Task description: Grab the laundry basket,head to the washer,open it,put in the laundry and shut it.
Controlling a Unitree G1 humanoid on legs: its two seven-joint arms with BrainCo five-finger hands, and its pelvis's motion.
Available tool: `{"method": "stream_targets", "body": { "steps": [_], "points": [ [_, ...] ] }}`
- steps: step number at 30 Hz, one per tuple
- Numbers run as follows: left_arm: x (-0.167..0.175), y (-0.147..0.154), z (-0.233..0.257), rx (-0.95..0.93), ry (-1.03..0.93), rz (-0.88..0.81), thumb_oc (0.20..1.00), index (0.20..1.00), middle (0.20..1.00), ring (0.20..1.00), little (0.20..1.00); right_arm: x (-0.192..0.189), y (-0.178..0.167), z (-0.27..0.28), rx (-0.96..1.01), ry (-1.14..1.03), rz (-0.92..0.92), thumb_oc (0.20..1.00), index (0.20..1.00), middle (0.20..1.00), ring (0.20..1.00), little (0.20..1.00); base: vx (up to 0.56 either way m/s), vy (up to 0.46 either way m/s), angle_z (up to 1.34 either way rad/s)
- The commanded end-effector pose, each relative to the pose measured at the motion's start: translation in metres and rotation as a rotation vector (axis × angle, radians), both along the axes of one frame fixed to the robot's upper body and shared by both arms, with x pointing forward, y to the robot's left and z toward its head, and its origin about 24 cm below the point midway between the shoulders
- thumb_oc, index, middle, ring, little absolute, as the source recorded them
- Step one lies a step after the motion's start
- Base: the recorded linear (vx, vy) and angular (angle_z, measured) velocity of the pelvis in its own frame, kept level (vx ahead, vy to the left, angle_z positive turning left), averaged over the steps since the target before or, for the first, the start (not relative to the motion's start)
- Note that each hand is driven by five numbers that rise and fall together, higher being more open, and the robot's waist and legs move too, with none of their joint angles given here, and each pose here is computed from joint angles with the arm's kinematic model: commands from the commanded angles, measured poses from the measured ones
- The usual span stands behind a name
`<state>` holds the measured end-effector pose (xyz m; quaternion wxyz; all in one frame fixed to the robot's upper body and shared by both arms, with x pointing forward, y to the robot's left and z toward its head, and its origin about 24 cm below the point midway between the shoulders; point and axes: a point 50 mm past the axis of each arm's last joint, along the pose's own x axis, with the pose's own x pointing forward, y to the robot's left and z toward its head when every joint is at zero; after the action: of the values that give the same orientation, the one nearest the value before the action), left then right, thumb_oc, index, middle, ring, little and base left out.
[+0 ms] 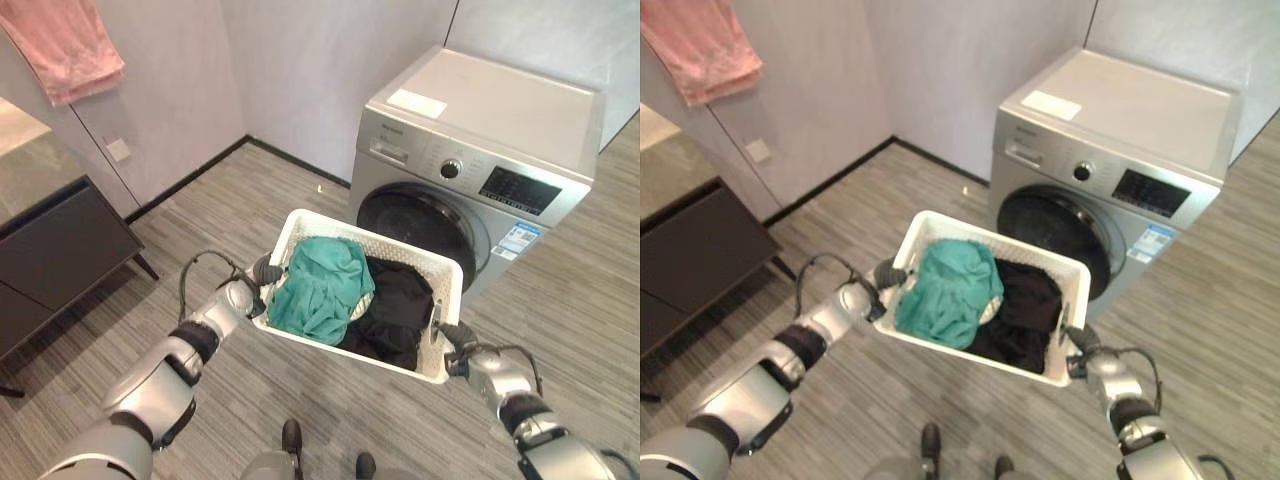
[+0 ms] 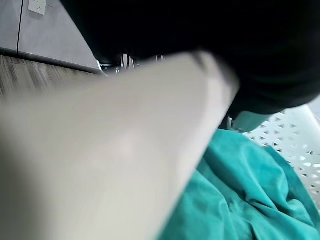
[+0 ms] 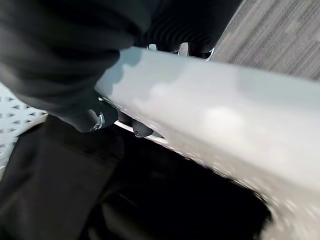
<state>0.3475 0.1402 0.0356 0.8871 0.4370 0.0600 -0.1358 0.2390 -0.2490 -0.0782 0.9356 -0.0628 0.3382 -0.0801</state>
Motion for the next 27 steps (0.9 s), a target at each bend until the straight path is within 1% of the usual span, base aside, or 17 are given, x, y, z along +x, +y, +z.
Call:
{"method": "stream_targets", "body": {
  "steps": [1,7,9,12,15,19,22,24,26,27],
  "points": [
    [0.027,-0.008,0.054,-0.086,-0.232,0.046,0.2,0.2,0.2,0.2,0.2,-0.028,-0.013,-0.015,-0.003,0.064,-0.026,0.2,0.2,0.2,0.2,0.2,0.02,0.065,0.01],
    [0.022,-0.002,0.044,-0.079,-0.204,0.053,0.2,0.2,0.2,0.2,0.2,-0.032,-0.01,-0.019,-0.007,0.082,-0.017,0.2,0.2,0.2,0.2,0.2,0.01,0.021,-0.06],
    [0.017,0.003,0.036,-0.081,-0.179,0.063,0.2,0.2,0.2,0.2,0.2,-0.028,-0.01,-0.014,-0.031,0.058,0.004,0.2,0.2,0.2,0.2,0.2,0.0,0.0,0.0],
    [0.014,0.01,0.035,-0.087,-0.187,0.082,0.2,0.2,0.2,0.2,0.2,-0.016,-0.012,0.003,-0.053,-0.036,0.012,0.2,0.2,0.2,0.2,0.2,0.0,0.0,0.0],
    [0.013,0.019,0.048,-0.12,-0.242,0.103,0.2,0.2,0.2,0.2,0.2,-0.007,-0.022,0.026,-0.096,-0.151,0.005,0.2,0.2,0.2,0.2,0.2,0.0,0.0,0.0],
    [0.007,0.044,0.087,-0.151,-0.419,0.142,0.2,0.2,0.2,0.2,0.2,-0.004,-0.047,0.068,-0.188,-0.318,-0.014,0.2,0.2,0.2,0.2,0.2,-0.03,-0.003,0.0],
    [-0.008,0.078,0.107,-0.162,-0.518,0.21,0.2,0.2,0.2,0.2,0.2,-0.002,-0.059,0.1,-0.242,-0.426,-0.01,0.2,0.2,0.2,0.2,0.2,-0.08,0.034,-0.07],
    [-0.019,0.1,0.118,-0.137,-0.573,0.251,0.2,0.2,0.2,0.2,0.2,-0.003,-0.067,0.119,-0.276,-0.472,0.014,0.2,0.2,0.2,0.2,0.2,-0.02,0.133,-0.27],
    [-0.025,0.106,0.13,-0.129,-0.612,0.243,0.2,0.2,0.2,0.2,0.2,-0.004,-0.077,0.131,-0.318,-0.48,0.024,0.2,0.2,0.2,0.2,0.2,0.03,0.204,-0.68],
    [-0.024,0.105,0.137,-0.121,-0.633,0.226,0.2,0.2,0.2,0.2,0.2,-0.004,-0.083,0.138,-0.346,-0.484,0.021,0.2,0.2,0.2,0.2,0.2,0.05,0.258,-0.59]
  ]
}}
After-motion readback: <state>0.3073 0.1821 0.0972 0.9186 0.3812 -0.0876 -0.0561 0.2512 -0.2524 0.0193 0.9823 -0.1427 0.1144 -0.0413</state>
